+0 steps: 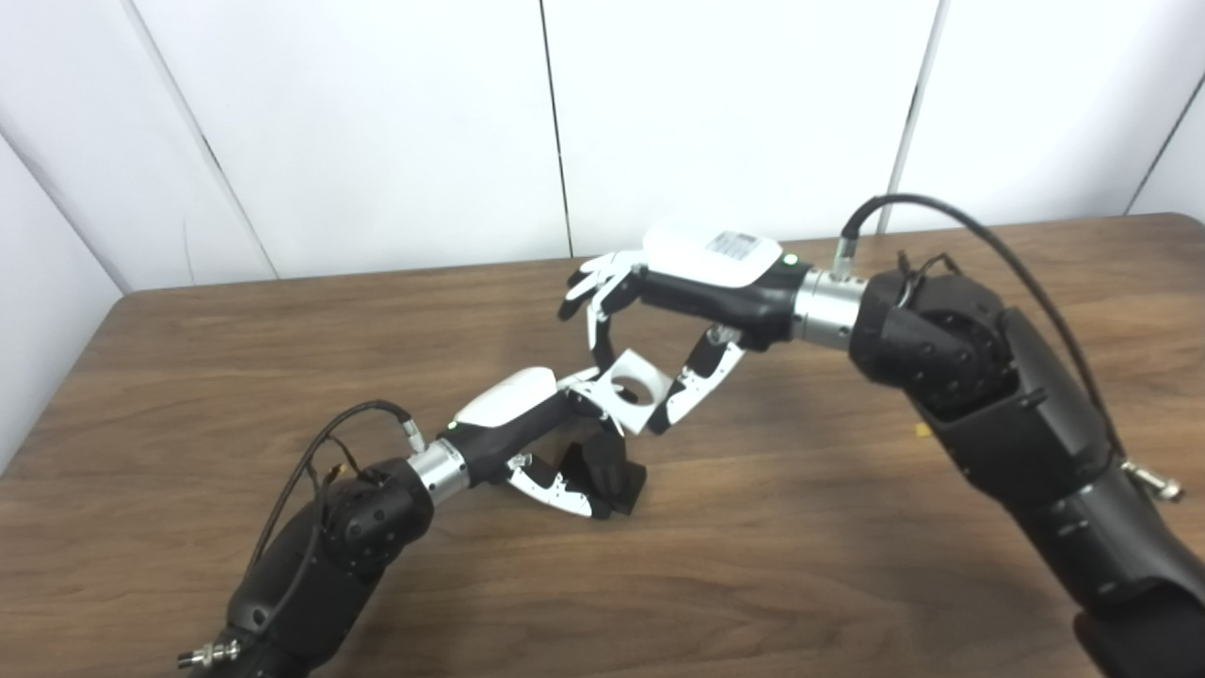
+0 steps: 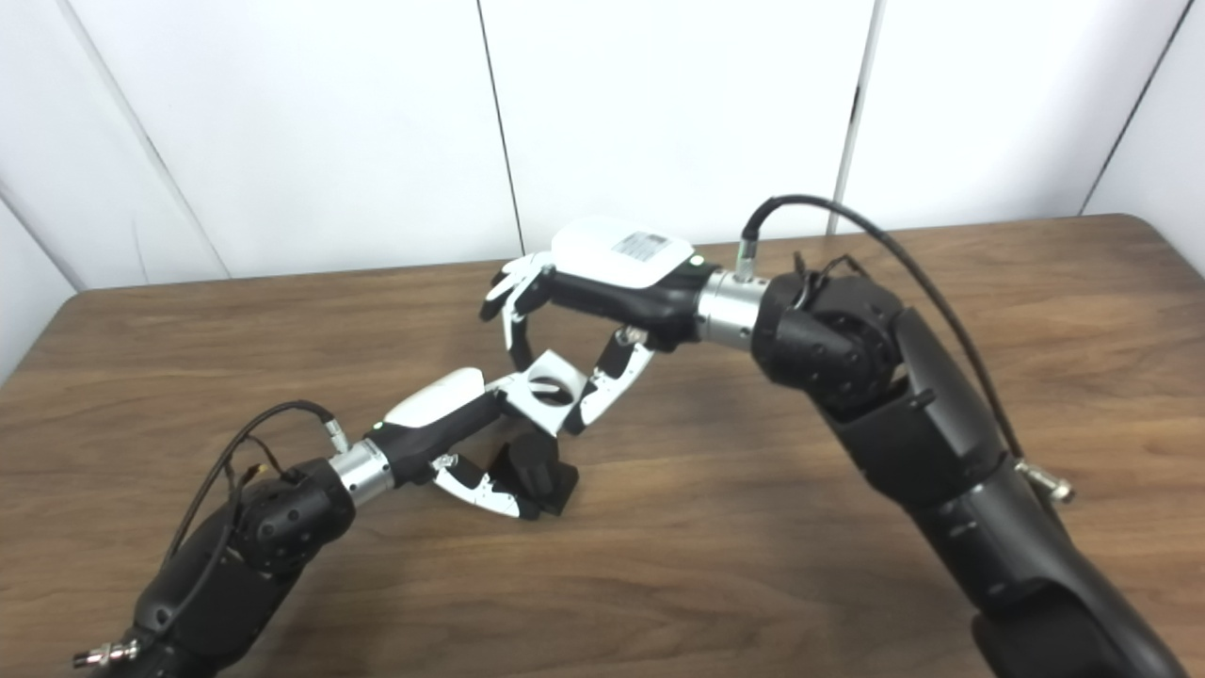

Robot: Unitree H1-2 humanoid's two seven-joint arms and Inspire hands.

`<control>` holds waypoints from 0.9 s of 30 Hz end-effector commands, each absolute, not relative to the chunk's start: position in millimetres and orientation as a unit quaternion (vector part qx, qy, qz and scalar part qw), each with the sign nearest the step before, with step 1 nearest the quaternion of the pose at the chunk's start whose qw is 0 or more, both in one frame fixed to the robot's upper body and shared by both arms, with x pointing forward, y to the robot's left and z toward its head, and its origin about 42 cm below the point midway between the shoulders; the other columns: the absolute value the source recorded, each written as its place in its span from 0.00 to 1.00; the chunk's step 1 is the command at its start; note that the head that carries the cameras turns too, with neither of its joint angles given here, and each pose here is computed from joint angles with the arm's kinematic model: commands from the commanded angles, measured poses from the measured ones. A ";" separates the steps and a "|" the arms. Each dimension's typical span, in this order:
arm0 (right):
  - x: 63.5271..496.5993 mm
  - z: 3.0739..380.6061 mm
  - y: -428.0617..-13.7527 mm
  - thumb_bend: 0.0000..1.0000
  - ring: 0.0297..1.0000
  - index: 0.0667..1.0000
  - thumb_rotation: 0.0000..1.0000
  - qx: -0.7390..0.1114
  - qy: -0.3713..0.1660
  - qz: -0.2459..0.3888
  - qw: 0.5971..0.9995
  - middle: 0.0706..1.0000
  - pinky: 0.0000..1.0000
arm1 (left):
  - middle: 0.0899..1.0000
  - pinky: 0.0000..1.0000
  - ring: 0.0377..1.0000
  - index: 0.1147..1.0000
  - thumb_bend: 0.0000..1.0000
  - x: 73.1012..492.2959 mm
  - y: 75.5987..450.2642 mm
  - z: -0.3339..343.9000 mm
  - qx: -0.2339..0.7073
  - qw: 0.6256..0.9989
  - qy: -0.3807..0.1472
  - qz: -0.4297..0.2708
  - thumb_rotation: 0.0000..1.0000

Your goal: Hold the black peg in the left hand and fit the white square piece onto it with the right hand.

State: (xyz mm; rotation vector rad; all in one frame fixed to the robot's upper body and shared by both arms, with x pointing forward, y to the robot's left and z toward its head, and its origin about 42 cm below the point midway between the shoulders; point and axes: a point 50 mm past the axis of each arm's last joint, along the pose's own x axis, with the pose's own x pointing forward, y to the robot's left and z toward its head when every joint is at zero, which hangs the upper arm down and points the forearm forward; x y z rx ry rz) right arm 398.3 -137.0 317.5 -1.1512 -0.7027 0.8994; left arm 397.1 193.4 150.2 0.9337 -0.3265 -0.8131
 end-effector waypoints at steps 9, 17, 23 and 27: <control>405.3 323.1 -114.8 0.52 0.89 0.44 0.14 -0.503 -0.339 0.392 0.691 0.80 0.79 | 0.88 0.89 0.98 0.42 0.52 396.0 194.0 140.0 0.467 0.785 -0.117 -0.390 0.08; 411.2 313.6 -110.7 0.52 0.90 0.44 0.14 -0.508 -0.325 0.396 0.693 0.80 0.80 | 0.87 0.91 0.98 0.42 0.52 394.6 192.5 142.3 0.468 0.785 -0.118 -0.387 0.07; 415.2 306.7 -110.3 0.52 0.90 0.44 0.14 -0.508 -0.310 0.402 0.696 0.80 0.80 | 0.87 0.91 0.98 0.43 0.52 392.8 191.1 143.3 0.470 0.784 -0.119 -0.389 0.08; 417.5 304.8 -111.6 0.52 0.90 0.44 0.14 -0.507 -0.307 0.404 0.697 0.80 0.79 | 0.87 0.90 0.97 0.42 0.52 392.4 190.4 143.3 0.469 0.785 -0.119 -0.387 0.07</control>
